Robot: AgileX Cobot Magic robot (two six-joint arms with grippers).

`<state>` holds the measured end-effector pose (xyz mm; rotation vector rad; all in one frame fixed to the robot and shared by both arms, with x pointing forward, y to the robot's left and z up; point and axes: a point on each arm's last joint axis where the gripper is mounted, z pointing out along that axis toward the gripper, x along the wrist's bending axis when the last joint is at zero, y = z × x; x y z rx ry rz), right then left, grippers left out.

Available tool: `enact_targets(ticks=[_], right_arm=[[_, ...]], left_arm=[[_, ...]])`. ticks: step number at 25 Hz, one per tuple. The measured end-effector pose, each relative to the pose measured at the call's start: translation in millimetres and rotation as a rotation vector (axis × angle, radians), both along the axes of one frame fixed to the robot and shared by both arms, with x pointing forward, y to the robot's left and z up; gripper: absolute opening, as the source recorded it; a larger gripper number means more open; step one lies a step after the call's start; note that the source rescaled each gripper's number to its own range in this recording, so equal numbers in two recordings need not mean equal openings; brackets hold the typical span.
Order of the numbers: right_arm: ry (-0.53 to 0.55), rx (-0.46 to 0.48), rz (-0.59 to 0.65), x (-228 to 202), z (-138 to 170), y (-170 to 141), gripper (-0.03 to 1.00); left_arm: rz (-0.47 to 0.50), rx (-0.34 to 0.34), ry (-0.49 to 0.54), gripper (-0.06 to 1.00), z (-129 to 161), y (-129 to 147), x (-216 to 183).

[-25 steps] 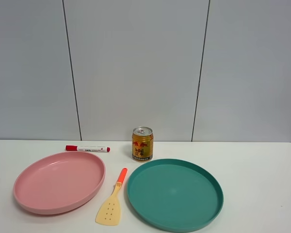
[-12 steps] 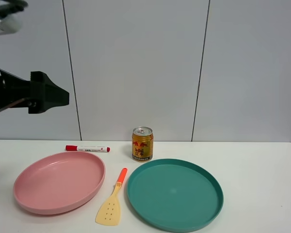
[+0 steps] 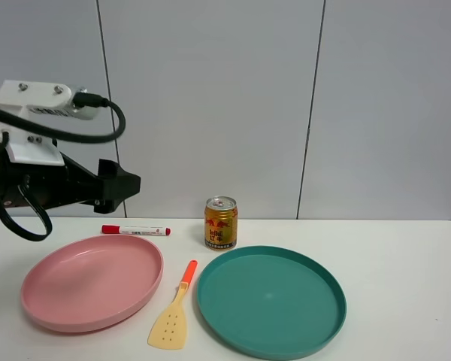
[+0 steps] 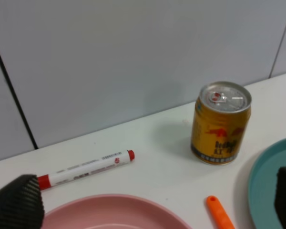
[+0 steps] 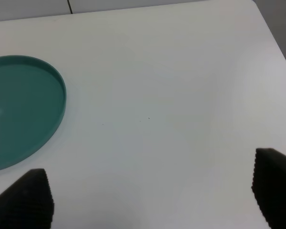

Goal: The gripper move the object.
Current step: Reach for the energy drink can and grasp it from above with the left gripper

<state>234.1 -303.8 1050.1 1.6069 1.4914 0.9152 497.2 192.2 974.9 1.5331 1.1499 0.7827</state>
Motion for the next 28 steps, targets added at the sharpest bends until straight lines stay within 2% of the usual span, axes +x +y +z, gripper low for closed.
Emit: enact_targets(ticks=[3,10,18,24,28], right_arm=[[0.0,0.0,0.0,0,0,0,1.0],[0.0,0.0,0.0,0,0,0,1.0],[0.0,0.0,0.0,0,0,0,1.0],[0.0,0.0,0.0,0,0,0,1.0],[0.0,0.0,0.0,0,0,0,1.0]], left_arm=[[-0.023,-0.027,-0.013,1.0,-14,-6,7],[-0.061,-0.145,-0.002,1.0,-37,-15,14],[-0.168,-0.199,-0.078,1.0,-32,-24,12],[-0.213,-0.191,-0.065,1.0,-37,-28,10],[-0.229,-0.149,0.007,1.0,-52,-31,12]])
